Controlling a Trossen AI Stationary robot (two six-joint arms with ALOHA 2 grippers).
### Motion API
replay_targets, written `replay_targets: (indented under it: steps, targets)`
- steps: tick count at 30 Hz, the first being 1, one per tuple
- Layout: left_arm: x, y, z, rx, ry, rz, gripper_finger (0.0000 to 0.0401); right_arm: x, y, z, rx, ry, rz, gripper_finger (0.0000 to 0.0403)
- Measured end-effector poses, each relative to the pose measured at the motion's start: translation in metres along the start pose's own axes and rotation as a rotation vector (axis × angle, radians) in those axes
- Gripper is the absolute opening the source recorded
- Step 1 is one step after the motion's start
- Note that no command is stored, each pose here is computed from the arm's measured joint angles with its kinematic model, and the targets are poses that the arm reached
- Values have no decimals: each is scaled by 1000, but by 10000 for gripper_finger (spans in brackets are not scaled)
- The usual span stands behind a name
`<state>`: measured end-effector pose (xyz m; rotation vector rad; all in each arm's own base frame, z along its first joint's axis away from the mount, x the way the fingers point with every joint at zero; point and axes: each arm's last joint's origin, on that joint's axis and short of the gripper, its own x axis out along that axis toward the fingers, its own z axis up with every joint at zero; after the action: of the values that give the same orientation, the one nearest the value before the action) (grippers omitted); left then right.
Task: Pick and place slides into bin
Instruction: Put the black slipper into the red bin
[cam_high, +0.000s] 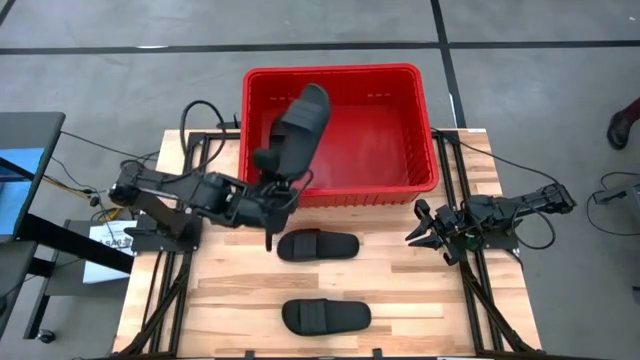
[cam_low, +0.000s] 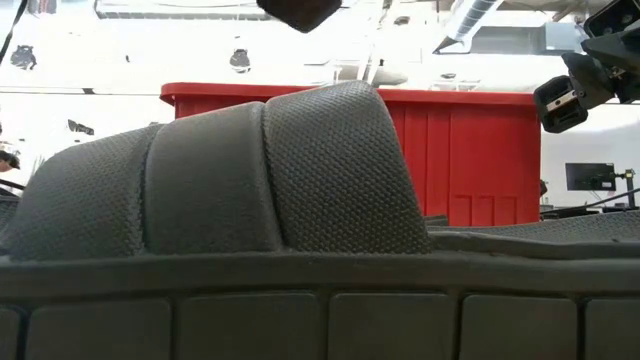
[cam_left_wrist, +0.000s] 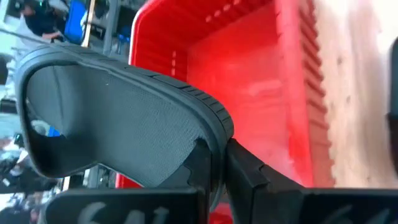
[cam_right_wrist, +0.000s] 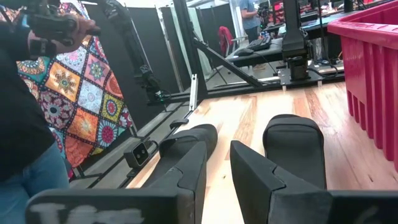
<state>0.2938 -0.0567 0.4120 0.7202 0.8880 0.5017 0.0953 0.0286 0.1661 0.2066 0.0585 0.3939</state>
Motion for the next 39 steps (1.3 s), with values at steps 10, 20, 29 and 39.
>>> replay_targets:
  steps: [10, 20, 29, 39]
  targets:
    - [36, 29, -13, -89, 112, -23, 11, 0, 0, 0, 0, -1, 0, 65]
    - [67, 58, -31, -188, 186, -102, 11, 0, 0, 0, 0, -1, 1, 65]
    - [90, 83, -51, -284, 242, -147, 10, 0, 0, 0, 0, -1, 0, 65]
    - [118, 94, -69, -350, 289, -181, 9, 0, 0, 0, 0, 0, 0, 65]
